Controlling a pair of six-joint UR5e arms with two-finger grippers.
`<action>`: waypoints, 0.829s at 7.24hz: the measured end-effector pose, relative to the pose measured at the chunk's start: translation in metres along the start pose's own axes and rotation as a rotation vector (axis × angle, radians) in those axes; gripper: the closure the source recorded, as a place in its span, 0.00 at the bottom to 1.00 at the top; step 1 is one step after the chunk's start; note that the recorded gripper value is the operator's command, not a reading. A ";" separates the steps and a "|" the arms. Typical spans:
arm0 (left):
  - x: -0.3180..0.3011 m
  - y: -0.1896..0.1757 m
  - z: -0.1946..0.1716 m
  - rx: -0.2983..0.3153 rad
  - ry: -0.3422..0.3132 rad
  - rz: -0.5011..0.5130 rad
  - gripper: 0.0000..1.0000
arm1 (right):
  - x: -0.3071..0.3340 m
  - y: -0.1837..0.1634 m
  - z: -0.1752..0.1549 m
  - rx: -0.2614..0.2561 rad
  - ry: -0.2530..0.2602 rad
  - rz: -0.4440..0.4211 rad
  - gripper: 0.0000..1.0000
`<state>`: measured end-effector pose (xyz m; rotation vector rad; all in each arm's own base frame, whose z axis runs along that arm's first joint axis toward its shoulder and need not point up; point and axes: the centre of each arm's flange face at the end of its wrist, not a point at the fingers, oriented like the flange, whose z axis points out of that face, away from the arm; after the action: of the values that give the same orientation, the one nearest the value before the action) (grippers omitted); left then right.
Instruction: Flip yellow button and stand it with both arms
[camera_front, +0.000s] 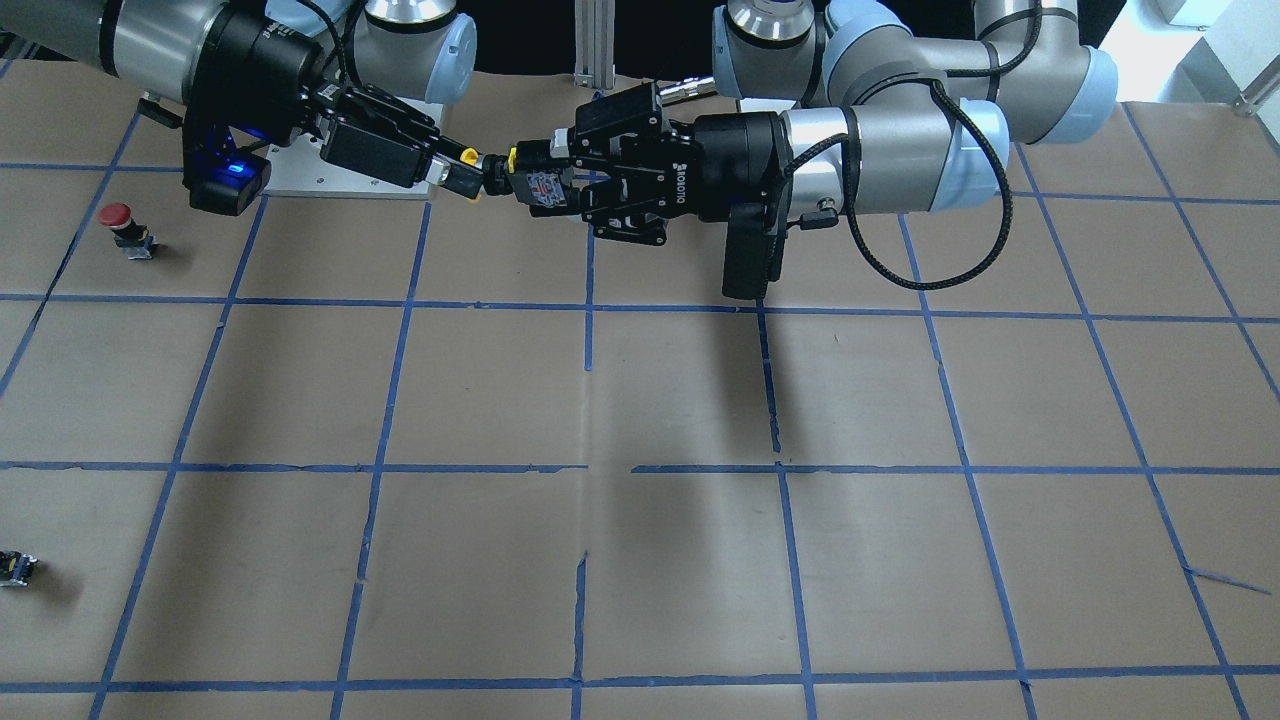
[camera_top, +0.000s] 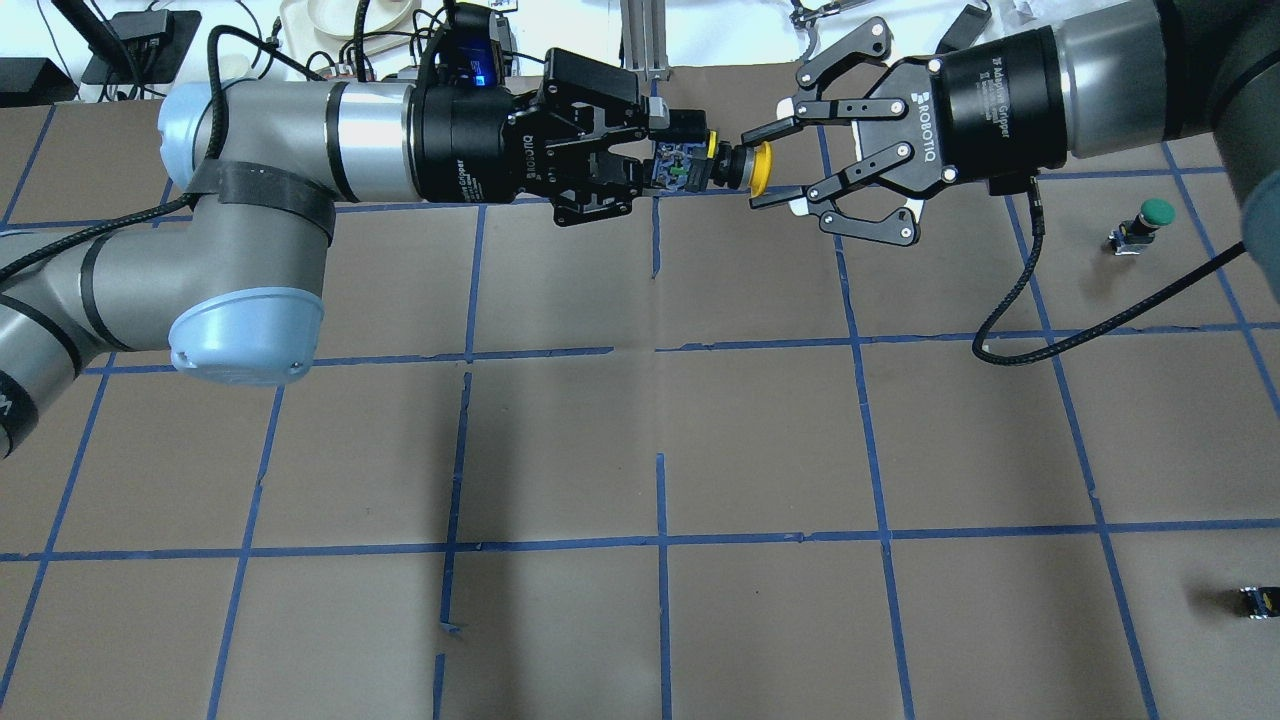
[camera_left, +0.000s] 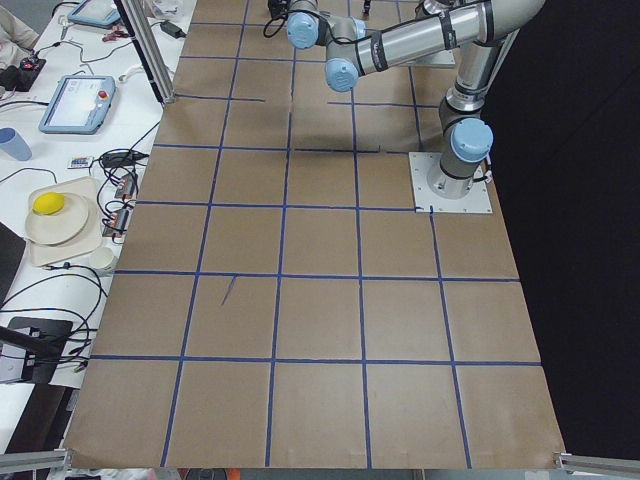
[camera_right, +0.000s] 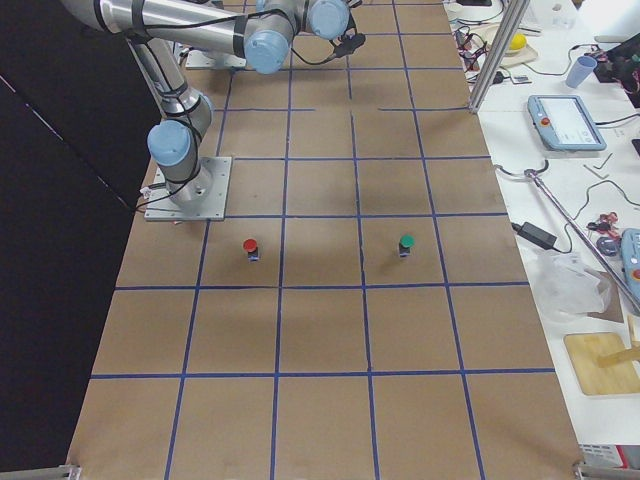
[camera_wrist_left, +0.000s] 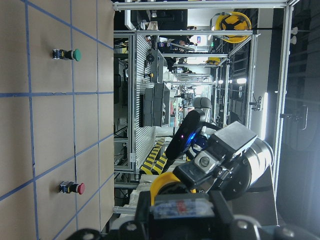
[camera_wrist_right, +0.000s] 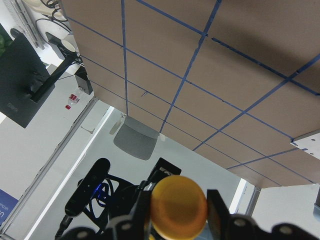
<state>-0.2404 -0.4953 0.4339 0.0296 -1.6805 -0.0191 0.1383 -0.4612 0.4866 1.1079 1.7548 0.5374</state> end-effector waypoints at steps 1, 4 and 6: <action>0.000 0.000 0.000 0.000 0.000 0.000 0.00 | 0.000 0.000 -0.001 0.001 0.000 -0.001 0.68; 0.004 -0.003 -0.004 0.009 -0.009 0.001 0.00 | -0.003 -0.013 -0.017 0.081 0.005 -0.043 0.68; 0.002 -0.011 -0.018 0.050 -0.060 0.002 0.00 | 0.000 -0.042 -0.050 0.202 0.027 -0.178 0.69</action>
<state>-0.2221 -0.5064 0.4372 0.0654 -1.7408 0.0237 0.0757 -0.4755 0.4770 1.0714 1.9419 0.2714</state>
